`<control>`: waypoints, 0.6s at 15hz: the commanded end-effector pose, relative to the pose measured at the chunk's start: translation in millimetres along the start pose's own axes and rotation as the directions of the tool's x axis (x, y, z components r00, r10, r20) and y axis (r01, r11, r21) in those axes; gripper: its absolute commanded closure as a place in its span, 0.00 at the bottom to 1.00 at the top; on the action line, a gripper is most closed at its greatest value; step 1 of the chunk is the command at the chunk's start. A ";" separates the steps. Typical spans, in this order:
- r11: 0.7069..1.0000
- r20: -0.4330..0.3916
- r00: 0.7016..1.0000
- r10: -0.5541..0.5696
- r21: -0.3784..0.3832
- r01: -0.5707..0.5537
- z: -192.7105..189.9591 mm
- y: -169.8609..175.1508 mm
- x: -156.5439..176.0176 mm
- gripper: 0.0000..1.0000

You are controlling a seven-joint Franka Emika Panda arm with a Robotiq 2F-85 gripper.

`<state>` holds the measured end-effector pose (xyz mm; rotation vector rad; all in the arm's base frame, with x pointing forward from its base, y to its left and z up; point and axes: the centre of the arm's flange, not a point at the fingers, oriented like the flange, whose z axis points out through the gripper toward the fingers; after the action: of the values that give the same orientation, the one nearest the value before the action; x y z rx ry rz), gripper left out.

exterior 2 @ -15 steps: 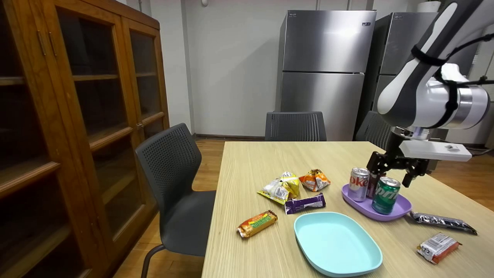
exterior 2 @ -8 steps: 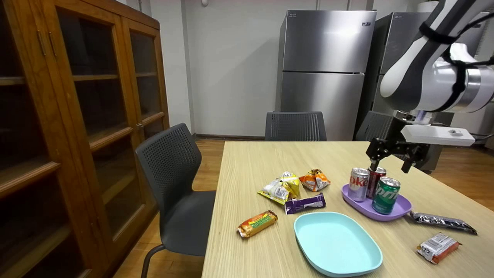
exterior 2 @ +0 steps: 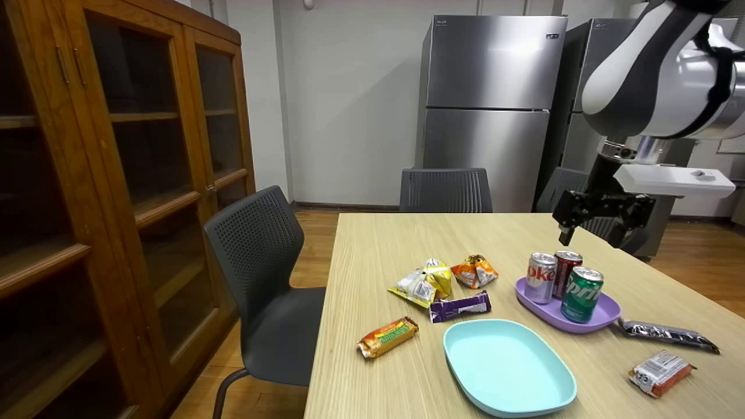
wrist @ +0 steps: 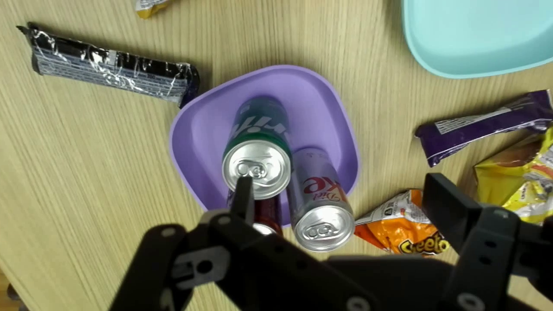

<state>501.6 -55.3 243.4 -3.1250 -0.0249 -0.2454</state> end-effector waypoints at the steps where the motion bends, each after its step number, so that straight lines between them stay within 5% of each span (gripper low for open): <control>1: 0.998 0.015 0.998 -0.064 0.014 0.063 -23.7 -34.0 -14.7 0.00; 9: 0.974 0.043 0.973 -0.226 0.042 0.224 -20.8 -137.1 -20.3 0.00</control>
<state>484.6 47.3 254.7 -3.0870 -0.3177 -0.2004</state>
